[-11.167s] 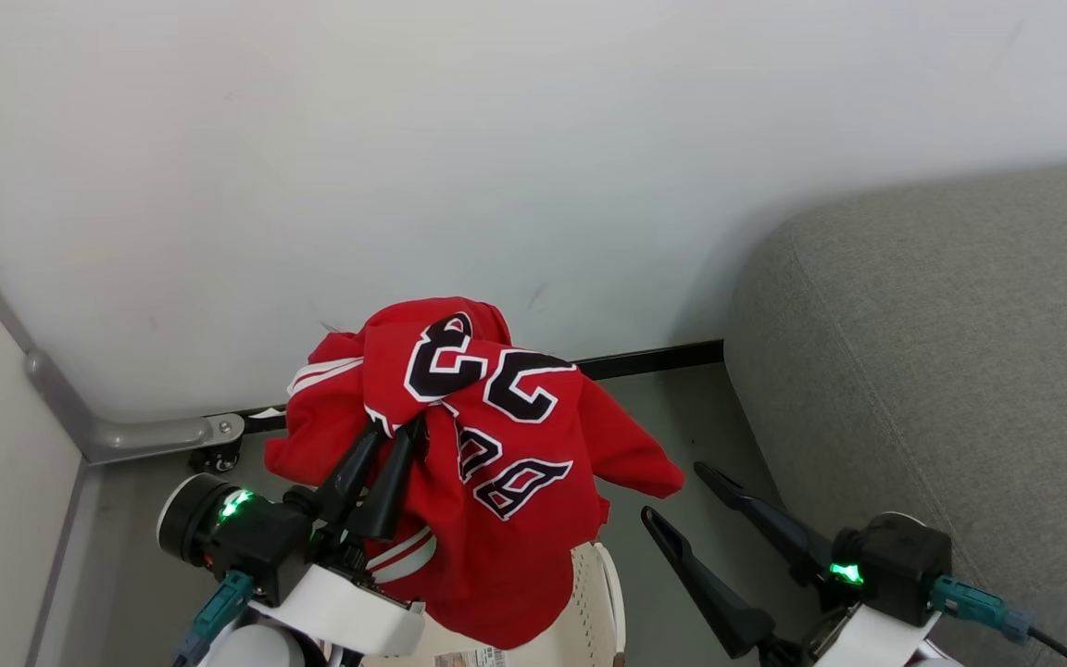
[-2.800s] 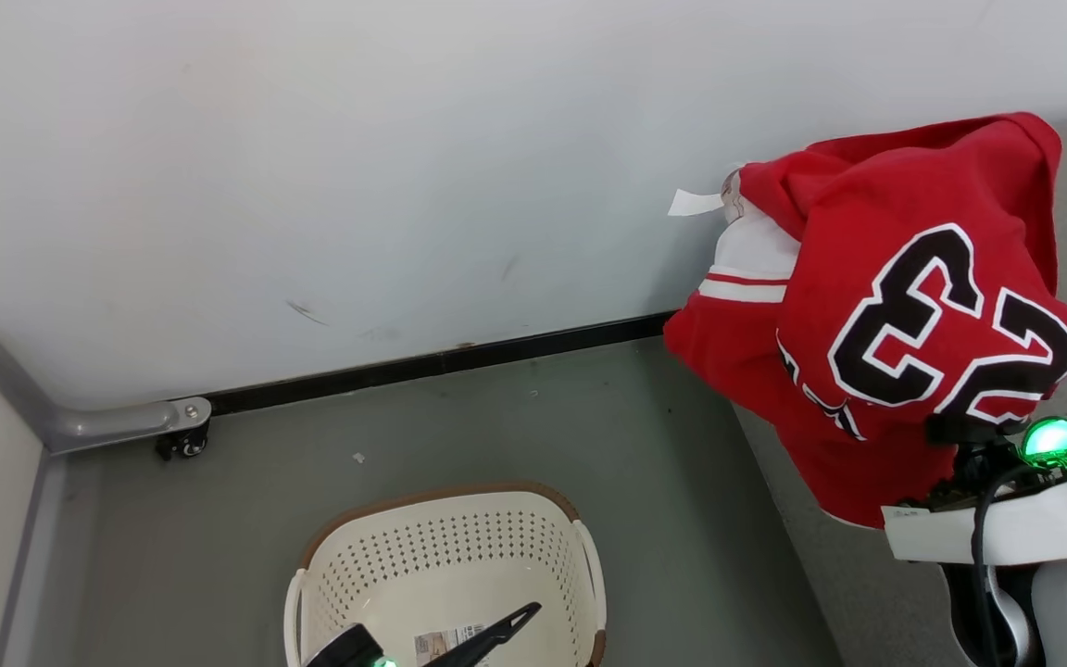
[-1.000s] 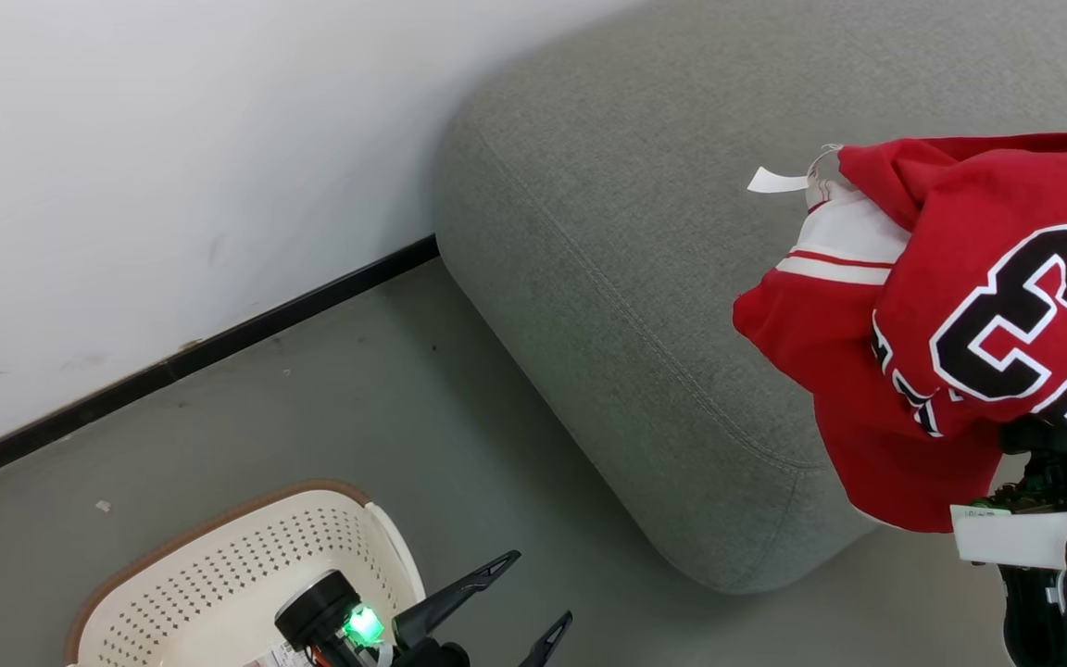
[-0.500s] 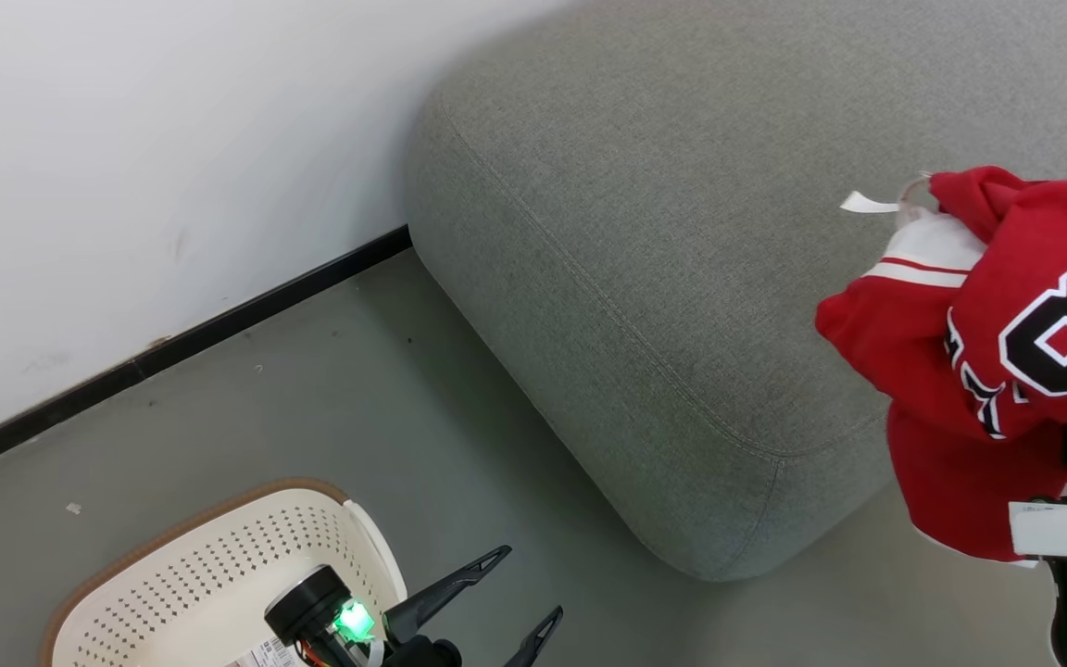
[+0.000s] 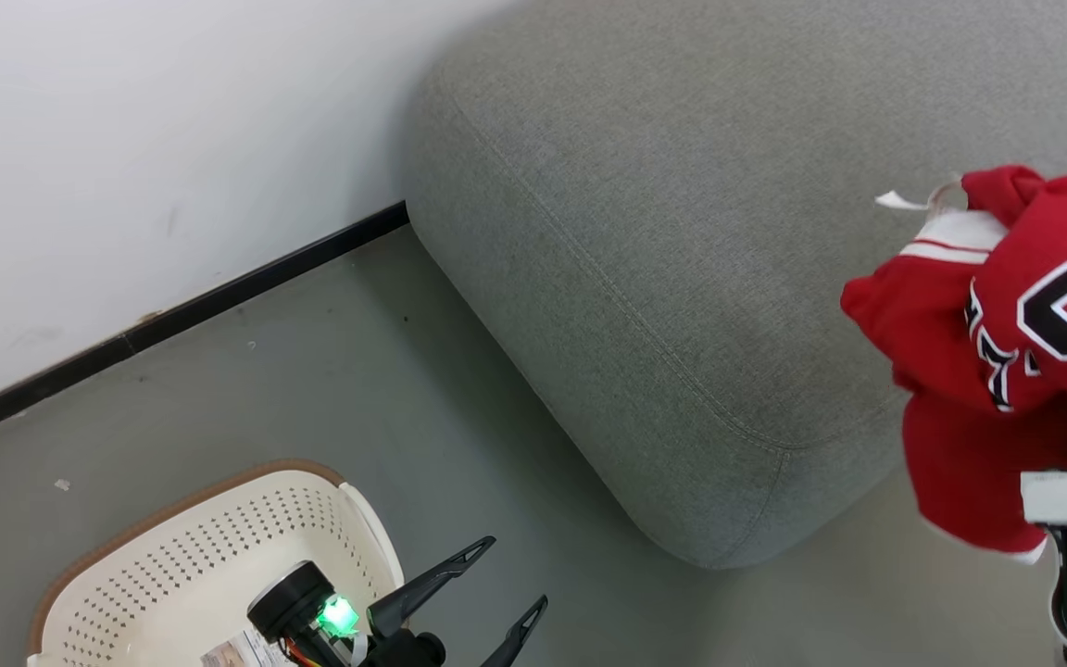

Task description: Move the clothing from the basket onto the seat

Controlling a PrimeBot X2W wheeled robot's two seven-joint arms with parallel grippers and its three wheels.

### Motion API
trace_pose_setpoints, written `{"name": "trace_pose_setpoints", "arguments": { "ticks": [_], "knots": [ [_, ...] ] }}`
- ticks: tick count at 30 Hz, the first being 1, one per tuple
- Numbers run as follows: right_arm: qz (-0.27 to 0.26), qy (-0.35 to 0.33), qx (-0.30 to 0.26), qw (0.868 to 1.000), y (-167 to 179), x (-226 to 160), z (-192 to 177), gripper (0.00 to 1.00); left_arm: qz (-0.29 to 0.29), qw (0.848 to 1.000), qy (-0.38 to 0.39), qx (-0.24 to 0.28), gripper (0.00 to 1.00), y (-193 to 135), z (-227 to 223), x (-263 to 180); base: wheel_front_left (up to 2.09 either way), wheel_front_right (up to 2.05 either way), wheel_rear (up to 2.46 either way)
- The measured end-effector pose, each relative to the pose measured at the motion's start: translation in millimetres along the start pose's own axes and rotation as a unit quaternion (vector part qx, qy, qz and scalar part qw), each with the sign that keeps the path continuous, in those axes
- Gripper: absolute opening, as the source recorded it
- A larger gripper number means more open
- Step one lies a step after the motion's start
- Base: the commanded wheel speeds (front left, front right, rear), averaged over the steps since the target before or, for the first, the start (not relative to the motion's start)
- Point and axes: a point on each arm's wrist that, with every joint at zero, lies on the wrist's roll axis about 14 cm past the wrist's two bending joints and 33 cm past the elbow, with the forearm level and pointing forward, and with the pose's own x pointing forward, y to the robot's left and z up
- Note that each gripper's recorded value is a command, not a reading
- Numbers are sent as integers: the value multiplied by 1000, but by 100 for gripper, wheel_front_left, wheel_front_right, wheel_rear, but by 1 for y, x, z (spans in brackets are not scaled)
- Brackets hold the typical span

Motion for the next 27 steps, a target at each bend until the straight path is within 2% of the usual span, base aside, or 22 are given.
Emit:
{"name": "trace_pose_setpoints", "arguments": {
  "ticks": [9, 15, 22, 27],
  "knots": [
    [15, -10, -26, 999, 15, 26, -1, 0, 3, 1000, 16, 4, 100, 10, -14, -9, 0, 0, 0],
    [10, -23, -12, 1000, 19, 46, 0, 0, 3, 1000, 22, 2, 100, 16, -23, -13, 0, 0, 0],
    [-8, 4, 57, 998, 24, 66, -28, 0, 12, 1000, 20, -18, 100, 24, -30, -15, 0, 0, 0],
    [15, 18, 40, 999, 45, 83, -43, 0, 7, 999, 26, -22, 100, 26, -39, -19, 0, 0, 0]
  ]
}}
